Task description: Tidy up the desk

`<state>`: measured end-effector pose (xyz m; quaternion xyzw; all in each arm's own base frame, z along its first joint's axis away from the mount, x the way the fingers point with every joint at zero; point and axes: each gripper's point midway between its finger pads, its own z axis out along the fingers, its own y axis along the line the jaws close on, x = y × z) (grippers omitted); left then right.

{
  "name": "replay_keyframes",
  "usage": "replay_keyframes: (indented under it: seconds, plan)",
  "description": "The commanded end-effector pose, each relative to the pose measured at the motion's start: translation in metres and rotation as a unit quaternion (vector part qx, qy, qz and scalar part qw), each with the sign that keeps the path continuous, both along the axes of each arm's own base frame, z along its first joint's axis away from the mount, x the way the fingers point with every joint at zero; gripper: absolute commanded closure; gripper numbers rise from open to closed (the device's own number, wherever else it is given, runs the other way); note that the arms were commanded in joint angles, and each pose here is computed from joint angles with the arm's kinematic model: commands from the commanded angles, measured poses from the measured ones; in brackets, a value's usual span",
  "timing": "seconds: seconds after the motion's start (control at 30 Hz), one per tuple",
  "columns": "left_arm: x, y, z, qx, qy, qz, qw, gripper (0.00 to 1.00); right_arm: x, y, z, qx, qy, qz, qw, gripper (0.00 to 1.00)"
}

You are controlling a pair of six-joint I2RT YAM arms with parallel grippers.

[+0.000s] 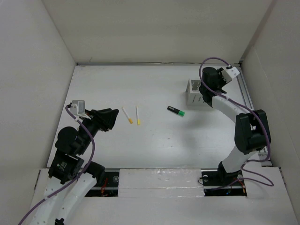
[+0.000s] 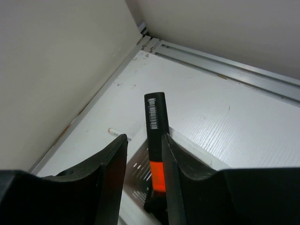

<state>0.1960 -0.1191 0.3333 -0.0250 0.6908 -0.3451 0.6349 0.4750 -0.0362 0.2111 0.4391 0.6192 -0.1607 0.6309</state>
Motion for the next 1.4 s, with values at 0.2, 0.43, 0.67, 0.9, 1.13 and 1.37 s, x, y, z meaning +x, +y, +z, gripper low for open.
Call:
replay_keyframes:
  seconds: [0.2,0.43,0.67,0.9,1.13,1.37]
  plan:
    - [-0.004,-0.003,0.019,-0.009,-0.034,-0.013,0.999,0.59,-0.015,0.017,0.058,0.019,-0.073,0.031,0.997,0.58]
    - [-0.003,-0.004,0.019,-0.008,-0.033,-0.013,0.999,0.58,-0.015,0.067,0.064,0.063,-0.058,0.168,0.982,1.0]
    - [-0.003,-0.004,0.018,-0.008,-0.032,-0.015,0.999,0.6,-0.063,0.196,0.057,0.072,-0.015,0.49,0.869,0.97]
    - [-0.004,-0.005,0.02,-0.009,-0.034,-0.017,0.999,0.61,-0.091,0.243,-0.013,0.066,0.115,0.615,0.777,0.59]
    - [-0.004,-0.004,0.018,-0.007,-0.034,-0.015,0.999,0.61,-0.086,0.279,-0.089,0.034,0.272,0.624,0.732,0.39]
    - [-0.005,-0.004,0.019,-0.008,-0.034,-0.016,0.999,0.62,-0.074,0.269,-0.121,-0.007,0.344,0.579,0.739,0.27]
